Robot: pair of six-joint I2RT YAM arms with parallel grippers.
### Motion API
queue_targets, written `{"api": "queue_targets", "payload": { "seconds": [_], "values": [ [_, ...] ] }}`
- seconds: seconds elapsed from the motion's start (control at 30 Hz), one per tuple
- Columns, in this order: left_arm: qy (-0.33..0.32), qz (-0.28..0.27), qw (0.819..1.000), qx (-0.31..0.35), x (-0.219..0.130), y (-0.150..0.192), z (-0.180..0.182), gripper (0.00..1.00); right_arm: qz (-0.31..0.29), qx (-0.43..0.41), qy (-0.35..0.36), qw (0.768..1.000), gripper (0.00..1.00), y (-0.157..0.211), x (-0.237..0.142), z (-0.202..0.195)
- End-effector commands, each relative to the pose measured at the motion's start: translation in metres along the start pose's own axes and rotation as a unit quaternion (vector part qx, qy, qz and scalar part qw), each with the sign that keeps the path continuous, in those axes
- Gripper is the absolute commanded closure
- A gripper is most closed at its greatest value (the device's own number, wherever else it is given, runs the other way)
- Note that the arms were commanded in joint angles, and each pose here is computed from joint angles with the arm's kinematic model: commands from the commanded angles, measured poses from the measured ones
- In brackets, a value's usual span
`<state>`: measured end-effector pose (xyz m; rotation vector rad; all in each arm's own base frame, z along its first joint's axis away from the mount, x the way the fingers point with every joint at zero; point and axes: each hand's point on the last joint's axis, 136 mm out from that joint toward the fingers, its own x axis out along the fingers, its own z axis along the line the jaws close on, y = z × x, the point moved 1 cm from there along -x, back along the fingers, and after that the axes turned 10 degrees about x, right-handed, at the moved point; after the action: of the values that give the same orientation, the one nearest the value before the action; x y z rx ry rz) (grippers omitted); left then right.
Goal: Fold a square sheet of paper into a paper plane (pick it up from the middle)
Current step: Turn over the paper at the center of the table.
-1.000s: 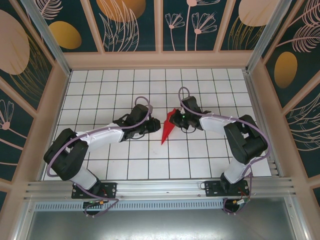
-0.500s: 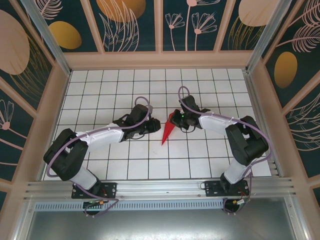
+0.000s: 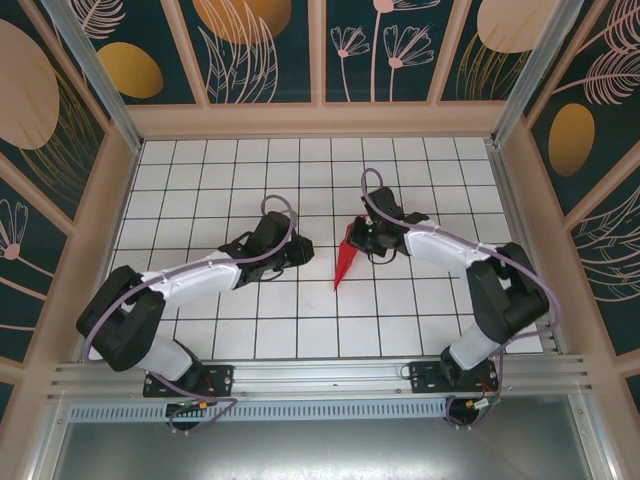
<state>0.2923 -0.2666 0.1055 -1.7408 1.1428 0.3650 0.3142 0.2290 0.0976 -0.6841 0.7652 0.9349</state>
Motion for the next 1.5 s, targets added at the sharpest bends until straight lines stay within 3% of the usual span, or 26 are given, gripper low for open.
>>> {"api": "queue_targets", "payload": {
  "seconds": [0.0,0.17,0.4,0.6,0.8,0.93,1.03,1.1,1.17,1.23,1.3,1.37,1.47],
  "values": [
    [-0.041,-0.045,0.998,0.006,-0.013,-0.009,0.017,0.77,-0.03,-0.035,0.054,0.997,0.89,-0.004,-0.029,-0.02],
    [-0.075,-0.102,0.992,-0.01,-0.035,-0.017,0.041,0.74,-0.024,-0.069,0.113,0.991,0.89,0.001,-0.045,-0.017],
    [-0.138,-0.164,0.976,-0.041,-0.072,-0.015,0.084,0.6,-0.082,-0.104,0.315,0.94,0.91,0.003,-0.06,-0.025],
    [-0.163,-0.224,0.959,-0.067,-0.105,-0.01,0.106,0.5,-0.07,-0.121,0.38,0.914,0.91,0.019,-0.018,-0.022],
    [-0.161,-0.278,0.943,-0.091,-0.137,-0.01,0.115,0.37,-0.058,-0.176,0.419,0.889,0.87,0.031,0.03,0.016],
    [-0.139,-0.282,0.945,-0.092,-0.145,-0.008,0.11,0.34,-0.008,-0.193,0.367,0.91,0.7,0.051,0.072,0.048],
    [-0.135,-0.268,0.95,-0.088,-0.144,-0.004,0.108,0.33,0.031,-0.187,0.257,0.948,0.53,0.068,0.091,0.091],
    [-0.131,-0.25,0.956,-0.08,-0.143,-0.002,0.104,0.32,0.033,-0.186,0.156,0.97,0.42,0.07,0.08,0.134],
    [-0.118,-0.233,0.963,-0.069,-0.141,0.0,0.097,0.29,0.01,-0.187,0.092,0.978,0.29,0.064,0.057,0.16],
    [-0.101,-0.217,0.969,-0.061,-0.135,0.003,0.091,0.26,-0.02,-0.188,0.042,0.981,0.23,0.054,0.032,0.17],
    [-0.077,-0.207,0.974,-0.06,-0.128,0.003,0.082,0.24,-0.049,-0.174,-0.006,0.984,0.22,0.041,0.011,0.162],
    [-0.05,-0.199,0.977,-0.062,-0.119,0.002,0.073,0.2,-0.057,-0.133,-0.062,0.988,0.31,0.027,-0.005,0.14],
    [-0.021,-0.178,0.982,-0.065,-0.101,0.002,0.062,0.07,-0.06,-0.098,-0.187,0.976,0.39,0.015,-0.026,0.107]
  ]
}}
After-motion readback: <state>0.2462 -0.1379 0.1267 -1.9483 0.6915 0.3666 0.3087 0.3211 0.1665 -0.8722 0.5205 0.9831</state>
